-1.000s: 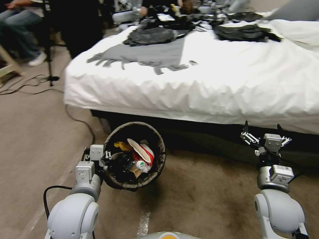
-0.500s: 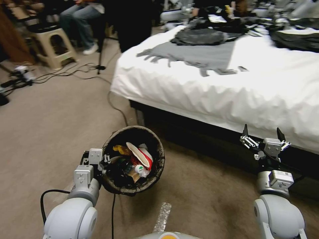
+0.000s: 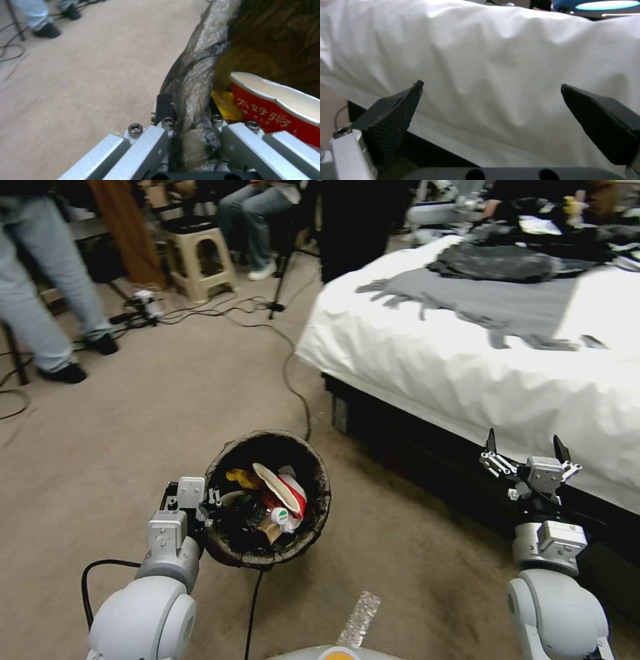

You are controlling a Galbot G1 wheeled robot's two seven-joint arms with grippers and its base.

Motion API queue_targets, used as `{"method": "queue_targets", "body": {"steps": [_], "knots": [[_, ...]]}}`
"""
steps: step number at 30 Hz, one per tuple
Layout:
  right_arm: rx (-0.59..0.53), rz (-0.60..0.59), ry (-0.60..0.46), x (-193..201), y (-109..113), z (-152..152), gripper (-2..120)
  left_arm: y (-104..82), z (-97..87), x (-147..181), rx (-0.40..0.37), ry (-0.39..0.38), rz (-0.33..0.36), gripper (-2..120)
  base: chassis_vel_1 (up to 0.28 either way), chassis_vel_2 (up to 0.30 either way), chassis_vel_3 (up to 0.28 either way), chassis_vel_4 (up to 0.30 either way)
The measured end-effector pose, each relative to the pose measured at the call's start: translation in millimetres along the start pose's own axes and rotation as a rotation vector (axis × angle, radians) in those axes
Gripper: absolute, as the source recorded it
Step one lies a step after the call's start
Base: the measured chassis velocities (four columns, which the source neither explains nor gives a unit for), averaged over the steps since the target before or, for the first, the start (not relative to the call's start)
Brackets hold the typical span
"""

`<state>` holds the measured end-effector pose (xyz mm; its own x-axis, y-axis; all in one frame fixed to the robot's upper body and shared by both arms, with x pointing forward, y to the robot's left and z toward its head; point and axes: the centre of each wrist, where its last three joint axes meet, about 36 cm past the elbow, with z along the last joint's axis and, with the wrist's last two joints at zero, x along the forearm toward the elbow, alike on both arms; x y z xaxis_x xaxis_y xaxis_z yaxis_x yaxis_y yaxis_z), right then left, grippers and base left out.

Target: Pick up the trash bin, then pick up the garbage from the floor and place it into the trash bin.

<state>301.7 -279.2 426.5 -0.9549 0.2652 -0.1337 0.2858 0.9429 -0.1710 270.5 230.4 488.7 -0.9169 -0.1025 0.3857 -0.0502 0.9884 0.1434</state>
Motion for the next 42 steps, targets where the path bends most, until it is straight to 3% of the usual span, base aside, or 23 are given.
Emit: {"method": "queue_targets", "body": {"steps": [42], "knots": [[0.006,-0.010,0.005,-2.3,2.6,4.0,100,-2.1,2.8,-5.8,0.007,0.009,-0.003,0,0.126,0.123,0.121,0.121]]}}
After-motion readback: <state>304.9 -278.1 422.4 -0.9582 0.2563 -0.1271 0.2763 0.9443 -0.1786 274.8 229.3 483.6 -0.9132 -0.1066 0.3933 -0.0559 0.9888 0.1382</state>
